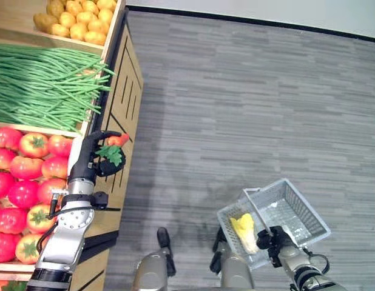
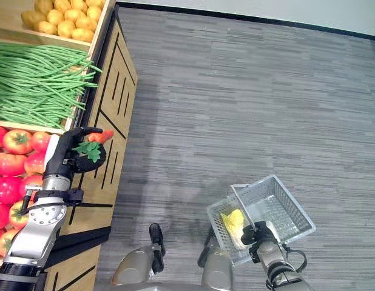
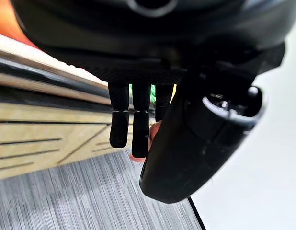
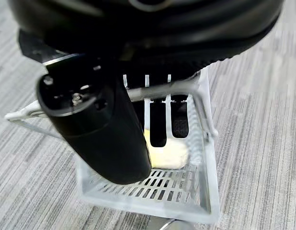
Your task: Get the vegetables into the basket
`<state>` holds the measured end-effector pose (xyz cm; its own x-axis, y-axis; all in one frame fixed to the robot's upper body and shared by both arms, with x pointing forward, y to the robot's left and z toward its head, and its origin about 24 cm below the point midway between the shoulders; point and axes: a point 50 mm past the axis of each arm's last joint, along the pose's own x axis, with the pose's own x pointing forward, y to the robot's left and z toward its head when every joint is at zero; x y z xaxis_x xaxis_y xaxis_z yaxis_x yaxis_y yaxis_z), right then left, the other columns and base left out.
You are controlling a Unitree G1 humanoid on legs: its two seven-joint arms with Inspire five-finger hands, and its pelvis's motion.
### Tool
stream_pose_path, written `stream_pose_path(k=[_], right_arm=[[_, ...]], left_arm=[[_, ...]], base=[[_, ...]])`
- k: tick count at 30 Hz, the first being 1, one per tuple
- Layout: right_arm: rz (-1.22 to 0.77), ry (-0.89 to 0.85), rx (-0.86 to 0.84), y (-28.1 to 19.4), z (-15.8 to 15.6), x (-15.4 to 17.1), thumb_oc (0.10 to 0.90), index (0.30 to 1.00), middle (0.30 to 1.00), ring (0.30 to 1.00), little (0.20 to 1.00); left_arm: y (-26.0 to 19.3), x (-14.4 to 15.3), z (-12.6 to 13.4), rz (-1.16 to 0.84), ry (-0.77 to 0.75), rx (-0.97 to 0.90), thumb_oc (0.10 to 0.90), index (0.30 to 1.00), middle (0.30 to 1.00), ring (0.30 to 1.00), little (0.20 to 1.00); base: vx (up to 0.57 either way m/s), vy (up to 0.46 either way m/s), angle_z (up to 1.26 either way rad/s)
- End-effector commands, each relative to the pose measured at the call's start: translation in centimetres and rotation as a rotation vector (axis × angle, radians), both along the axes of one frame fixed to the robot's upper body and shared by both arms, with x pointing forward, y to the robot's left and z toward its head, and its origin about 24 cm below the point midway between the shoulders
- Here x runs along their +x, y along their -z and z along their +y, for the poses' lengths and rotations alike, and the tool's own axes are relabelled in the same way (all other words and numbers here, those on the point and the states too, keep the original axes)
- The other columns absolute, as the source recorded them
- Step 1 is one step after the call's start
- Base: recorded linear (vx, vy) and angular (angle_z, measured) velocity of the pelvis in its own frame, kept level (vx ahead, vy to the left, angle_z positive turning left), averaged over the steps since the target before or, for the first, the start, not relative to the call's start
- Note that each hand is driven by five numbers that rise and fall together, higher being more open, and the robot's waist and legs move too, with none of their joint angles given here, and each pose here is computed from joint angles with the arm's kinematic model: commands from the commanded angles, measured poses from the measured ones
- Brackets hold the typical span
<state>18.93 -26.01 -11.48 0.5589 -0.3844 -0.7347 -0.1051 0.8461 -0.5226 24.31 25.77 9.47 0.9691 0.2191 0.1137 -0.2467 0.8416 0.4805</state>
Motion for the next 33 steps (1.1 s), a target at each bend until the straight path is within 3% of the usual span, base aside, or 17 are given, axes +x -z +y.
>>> stream_pose_path(k=[1,7,13,20,22,23,29,33], right_arm=[[-0.194,-0.004,-0.065,-3.9,-1.3,4.9,0.400,0.300,0.300,0.300,0.300],[-0.382,-0.165,-0.151,-9.1,0.4,10.9,0.400,0.300,0.300,0.300,0.300],[-0.607,-0.339,-0.165,-14.8,5.0,15.4,0.400,0.300,0.300,0.300,0.300],[-0.769,-0.562,-0.146,-18.9,11.8,17.4,0.400,0.300,0.300,0.300,0.300],[-0.775,-0.573,-0.154,-19.1,11.9,17.5,0.400,0.300,0.300,0.300,0.300],[-0.787,-0.676,-0.241,-20.2,13.1,17.8,0.400,0.300,0.300,0.300,0.300],[-0.793,-0.863,-0.535,-23.4,15.0,19.8,0.400,0.300,0.300,0.300,0.300],[-0.756,-0.953,-0.626,-24.2,17.3,20.7,0.400,0.300,0.300,0.300,0.300]], left_arm=[[-1.3,1.1,-2.4,-0.088,0.113,-0.004,0.400,0.300,0.300,0.300,0.300],[1.8,3.5,-4.0,0.042,0.105,0.005,0.400,0.300,0.300,0.300,0.300],[2.6,6.4,-4.8,0.096,0.040,0.099,0.400,0.300,0.300,0.300,0.300],[2.8,8.2,-5.5,0.159,0.058,0.322,0.400,0.300,0.300,0.300,0.300],[2.7,8.3,-5.5,0.157,0.056,0.328,0.400,0.300,0.300,0.300,0.300],[3.3,8.5,-5.5,0.194,0.060,0.394,0.400,0.300,0.300,0.300,0.300],[3.7,9.7,-6.9,0.238,0.116,0.576,0.400,0.300,0.300,0.300,0.300],[4.3,10.6,-9.0,0.262,0.176,0.665,0.400,0.300,0.300,0.300,0.300]], base=[[-0.01,0.052,-0.11],[0.00,-0.019,0.03],[-0.01,-0.063,0.04],[0.01,-0.064,-0.05],[0.01,-0.042,-0.13],[0.02,-0.060,-0.10],[0.01,-0.041,-0.04],[0.00,-0.023,-0.04]])
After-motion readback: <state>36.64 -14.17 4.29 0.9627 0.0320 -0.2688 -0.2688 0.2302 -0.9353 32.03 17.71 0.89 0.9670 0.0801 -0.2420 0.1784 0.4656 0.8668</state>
